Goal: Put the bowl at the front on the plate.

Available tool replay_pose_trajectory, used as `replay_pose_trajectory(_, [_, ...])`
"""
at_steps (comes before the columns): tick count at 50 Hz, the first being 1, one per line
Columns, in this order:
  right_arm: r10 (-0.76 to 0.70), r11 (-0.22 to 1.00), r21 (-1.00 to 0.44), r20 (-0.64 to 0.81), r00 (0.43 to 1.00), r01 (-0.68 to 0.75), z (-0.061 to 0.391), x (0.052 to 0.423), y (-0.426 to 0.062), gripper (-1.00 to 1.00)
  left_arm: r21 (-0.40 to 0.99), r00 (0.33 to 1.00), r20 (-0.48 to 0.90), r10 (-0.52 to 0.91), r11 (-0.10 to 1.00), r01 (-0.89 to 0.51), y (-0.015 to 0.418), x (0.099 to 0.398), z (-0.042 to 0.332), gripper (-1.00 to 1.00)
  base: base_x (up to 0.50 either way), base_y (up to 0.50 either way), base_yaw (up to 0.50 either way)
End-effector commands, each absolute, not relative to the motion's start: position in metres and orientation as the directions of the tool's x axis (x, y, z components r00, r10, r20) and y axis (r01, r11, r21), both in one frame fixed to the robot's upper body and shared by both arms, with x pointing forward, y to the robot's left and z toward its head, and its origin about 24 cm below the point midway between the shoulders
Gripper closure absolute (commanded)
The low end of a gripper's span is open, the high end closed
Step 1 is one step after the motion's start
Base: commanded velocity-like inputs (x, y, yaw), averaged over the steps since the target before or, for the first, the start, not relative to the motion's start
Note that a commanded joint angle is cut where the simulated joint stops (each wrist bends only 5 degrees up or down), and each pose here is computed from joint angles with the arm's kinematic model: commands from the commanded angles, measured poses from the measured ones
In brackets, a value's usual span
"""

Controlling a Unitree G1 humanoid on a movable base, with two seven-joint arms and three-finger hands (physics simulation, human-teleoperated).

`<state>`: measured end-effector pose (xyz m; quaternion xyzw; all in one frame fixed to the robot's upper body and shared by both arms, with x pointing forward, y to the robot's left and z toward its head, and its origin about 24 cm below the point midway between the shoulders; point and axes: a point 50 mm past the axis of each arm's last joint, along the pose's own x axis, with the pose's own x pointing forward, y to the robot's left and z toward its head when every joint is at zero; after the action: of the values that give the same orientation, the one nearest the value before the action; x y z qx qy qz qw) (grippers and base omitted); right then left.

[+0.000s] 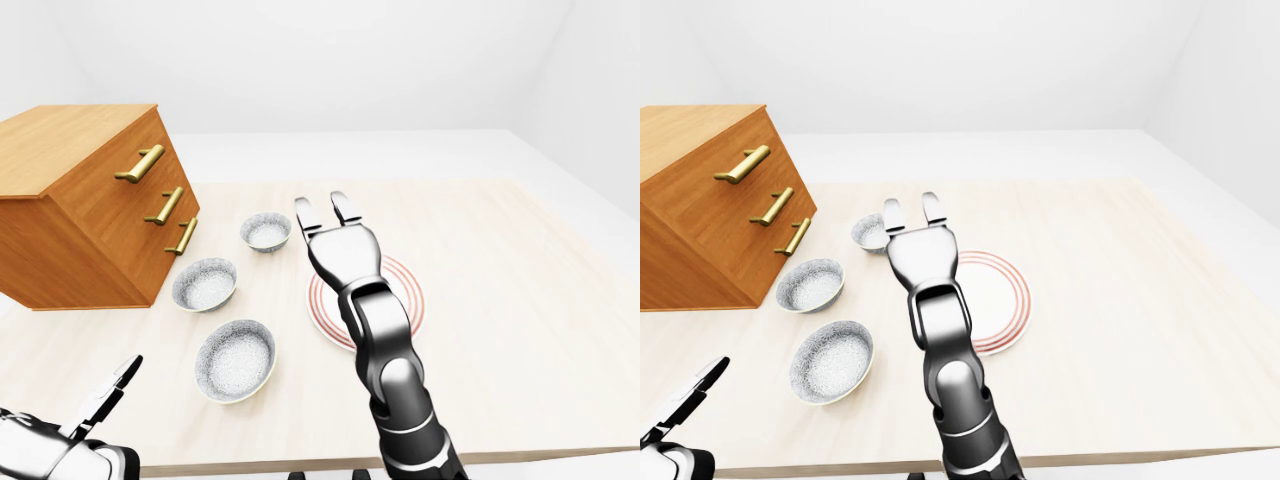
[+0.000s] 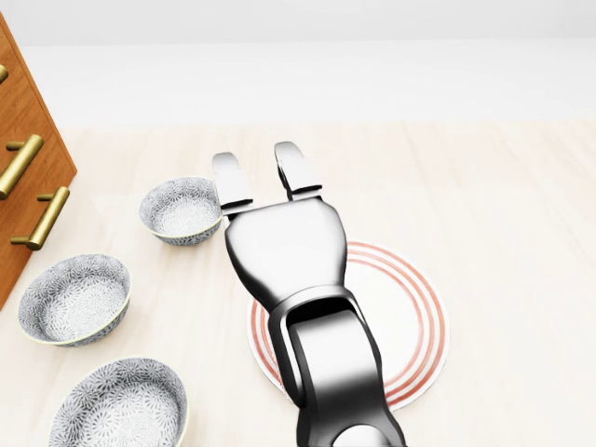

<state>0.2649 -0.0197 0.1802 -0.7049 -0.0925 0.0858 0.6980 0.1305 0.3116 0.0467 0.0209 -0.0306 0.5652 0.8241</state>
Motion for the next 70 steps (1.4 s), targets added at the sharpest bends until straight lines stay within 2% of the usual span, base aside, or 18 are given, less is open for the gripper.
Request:
replay_pose_trajectory(1, [0.293,0.002,-1.000,-0.003,0.956,-0.004,0.167,0.254,-0.007,-1.00,-0.031,0.353,0.063,0.934,0.355,-0.934,0.312,0.130,0.047,-1.00,0.00,0.00,0.00])
replay_pose_trajectory(12, [0.351,0.022,-1.000,0.000,0.936,-0.009,0.159,0.240,0.006,-1.00,-0.038,0.350,0.076,0.934,0.354,-0.935,0.311,0.128,0.051,-1.00,0.00,0.00,0.00])
replay_pose_trajectory(34, [0.408,-0.048,-0.998,-0.054,0.911,-0.037,0.157,0.205,0.019,-1.00,-0.038,0.350,0.078,0.934,0.354,-0.935,0.312,0.129,0.051,-1.00,0.00,0.00,0.00])
replay_pose_trajectory(36, [0.408,-0.094,-0.993,-0.100,0.908,-0.067,0.150,0.205,0.021,-1.00,-0.034,0.349,0.076,0.934,0.352,-0.935,0.311,0.129,0.050,-1.00,0.00,0.00,0.00])
replay_pose_trajectory(48, [0.538,0.002,-0.997,-0.063,0.841,-0.076,0.139,0.191,0.033,-1.00,-0.031,0.350,0.070,0.934,0.353,-0.935,0.312,0.130,0.049,-1.00,0.00,0.00,0.00])
replay_pose_trajectory(56, [0.566,0.018,-0.998,-0.045,0.823,-0.067,0.138,0.181,0.035,-1.00,-0.025,0.353,0.068,0.933,0.355,-0.935,0.311,0.129,0.048,-1.00,0.00,0.00,0.00])
replay_pose_trajectory(59, [0.560,-0.017,-0.998,-0.054,0.827,-0.053,0.138,0.178,0.036,-1.00,-0.023,0.353,0.069,0.933,0.355,-0.935,0.312,0.129,0.048,-1.00,0.00,0.00,0.00])
replay_pose_trajectory(70, [0.535,-0.031,-0.998,-0.060,0.842,-0.052,0.132,0.182,0.028,-1.00,-0.017,0.356,0.064,0.932,0.358,-0.934,0.312,0.130,0.046,-1.00,0.00,0.00,0.00])
